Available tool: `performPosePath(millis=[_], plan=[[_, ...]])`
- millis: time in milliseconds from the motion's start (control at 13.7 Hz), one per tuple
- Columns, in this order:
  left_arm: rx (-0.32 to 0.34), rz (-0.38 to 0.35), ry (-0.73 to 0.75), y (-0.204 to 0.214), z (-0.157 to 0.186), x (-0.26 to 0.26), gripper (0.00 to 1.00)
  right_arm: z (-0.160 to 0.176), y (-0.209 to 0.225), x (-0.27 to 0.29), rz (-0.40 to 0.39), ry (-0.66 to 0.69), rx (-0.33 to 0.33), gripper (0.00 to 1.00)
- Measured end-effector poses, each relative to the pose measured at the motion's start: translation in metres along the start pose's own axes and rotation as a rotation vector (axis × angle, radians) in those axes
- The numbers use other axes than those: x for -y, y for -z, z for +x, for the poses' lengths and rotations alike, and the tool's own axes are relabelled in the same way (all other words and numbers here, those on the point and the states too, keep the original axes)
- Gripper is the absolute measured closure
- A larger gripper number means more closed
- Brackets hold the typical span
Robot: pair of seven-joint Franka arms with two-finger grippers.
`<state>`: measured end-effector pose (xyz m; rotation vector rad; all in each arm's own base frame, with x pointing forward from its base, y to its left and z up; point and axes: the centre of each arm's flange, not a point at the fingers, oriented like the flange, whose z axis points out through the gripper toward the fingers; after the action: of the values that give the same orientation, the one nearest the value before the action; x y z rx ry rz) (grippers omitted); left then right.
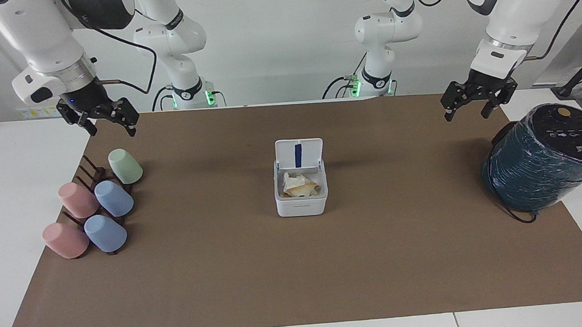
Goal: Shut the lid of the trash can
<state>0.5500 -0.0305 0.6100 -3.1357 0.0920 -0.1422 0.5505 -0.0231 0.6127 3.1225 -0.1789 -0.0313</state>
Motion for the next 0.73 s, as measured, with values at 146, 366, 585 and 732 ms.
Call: performPosePath(millis=[146, 366, 585, 732], plan=[[0.001, 0.0, 0.0, -0.0004, -0.0001, 0.0, 0.0, 0.0, 0.0, 0.0, 0.0, 0.0, 0.0, 0.0], [0.002, 0.0, 0.0, -0.0009, -0.0001, 0.0, 0.0, 0.0, 0.0, 0.0, 0.0, 0.0, 0.0, 0.0], [0.003, -0.002, 0.0, -0.0015, -0.0002, -0.0006, 0.0, 0.0, 0.0, 0.0, 0.0, 0.0, 0.0, 0.0], [0.013, -0.002, -0.001, -0.0059, -0.0013, -0.0011, 0.0, 0.0, 0.0, 0.0, 0.0, 0.0, 0.0, 0.0]])
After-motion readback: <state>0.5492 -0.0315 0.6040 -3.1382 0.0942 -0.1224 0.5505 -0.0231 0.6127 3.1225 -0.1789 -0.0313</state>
